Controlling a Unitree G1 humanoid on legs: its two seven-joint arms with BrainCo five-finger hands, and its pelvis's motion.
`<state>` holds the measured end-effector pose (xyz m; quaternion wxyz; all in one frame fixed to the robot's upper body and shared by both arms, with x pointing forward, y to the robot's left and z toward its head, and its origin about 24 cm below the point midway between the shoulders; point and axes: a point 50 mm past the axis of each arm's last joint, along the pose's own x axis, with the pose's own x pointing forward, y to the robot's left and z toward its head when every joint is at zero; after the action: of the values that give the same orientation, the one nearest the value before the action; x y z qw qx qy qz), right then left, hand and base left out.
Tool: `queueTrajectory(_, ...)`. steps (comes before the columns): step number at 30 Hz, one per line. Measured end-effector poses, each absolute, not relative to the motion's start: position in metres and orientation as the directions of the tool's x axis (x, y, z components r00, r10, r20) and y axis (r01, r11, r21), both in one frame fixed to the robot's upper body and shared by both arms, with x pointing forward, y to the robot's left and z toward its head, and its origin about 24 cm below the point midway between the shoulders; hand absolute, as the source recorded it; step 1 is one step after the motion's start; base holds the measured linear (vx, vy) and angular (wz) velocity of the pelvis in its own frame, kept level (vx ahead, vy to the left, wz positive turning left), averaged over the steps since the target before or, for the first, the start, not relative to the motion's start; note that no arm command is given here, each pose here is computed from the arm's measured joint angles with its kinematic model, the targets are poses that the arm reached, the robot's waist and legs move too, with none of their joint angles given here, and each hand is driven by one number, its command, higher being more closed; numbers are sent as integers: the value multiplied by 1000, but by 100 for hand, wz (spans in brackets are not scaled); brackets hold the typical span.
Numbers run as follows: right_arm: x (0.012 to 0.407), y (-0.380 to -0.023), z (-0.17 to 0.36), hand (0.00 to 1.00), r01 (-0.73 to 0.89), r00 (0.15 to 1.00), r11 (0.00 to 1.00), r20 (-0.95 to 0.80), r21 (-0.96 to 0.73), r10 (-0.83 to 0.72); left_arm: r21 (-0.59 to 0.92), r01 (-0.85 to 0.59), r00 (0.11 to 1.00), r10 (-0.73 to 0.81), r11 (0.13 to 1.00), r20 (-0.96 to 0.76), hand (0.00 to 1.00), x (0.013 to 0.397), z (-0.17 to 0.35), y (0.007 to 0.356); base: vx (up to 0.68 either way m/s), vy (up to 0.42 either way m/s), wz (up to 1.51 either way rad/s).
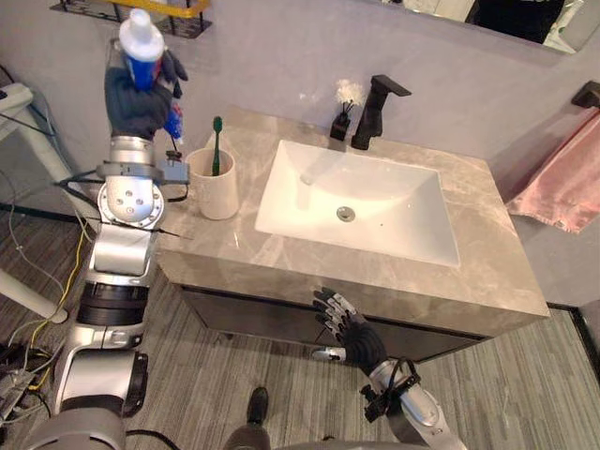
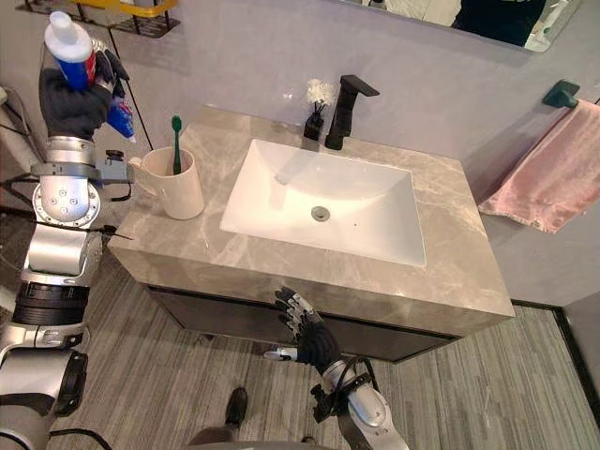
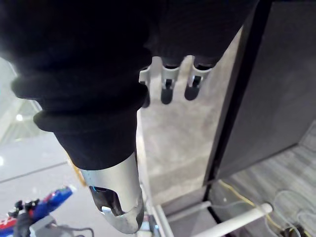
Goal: Organize washtable
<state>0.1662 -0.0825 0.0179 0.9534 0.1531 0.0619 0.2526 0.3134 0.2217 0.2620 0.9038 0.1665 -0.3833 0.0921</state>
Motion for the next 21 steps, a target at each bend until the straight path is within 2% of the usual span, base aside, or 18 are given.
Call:
queueTrajectory(12, 159, -84, 19, 0, -438, 876, 830, -43, 346, 480, 198, -301, 728, 90, 933, 680, 100, 314, 243, 228, 1, 0, 1)
queueTrajectory(21, 158, -84, 19, 0, -437, 876, 830, -44, 348, 479, 193, -304, 720, 93, 933, 687, 100, 314, 246, 227, 11, -5, -1)
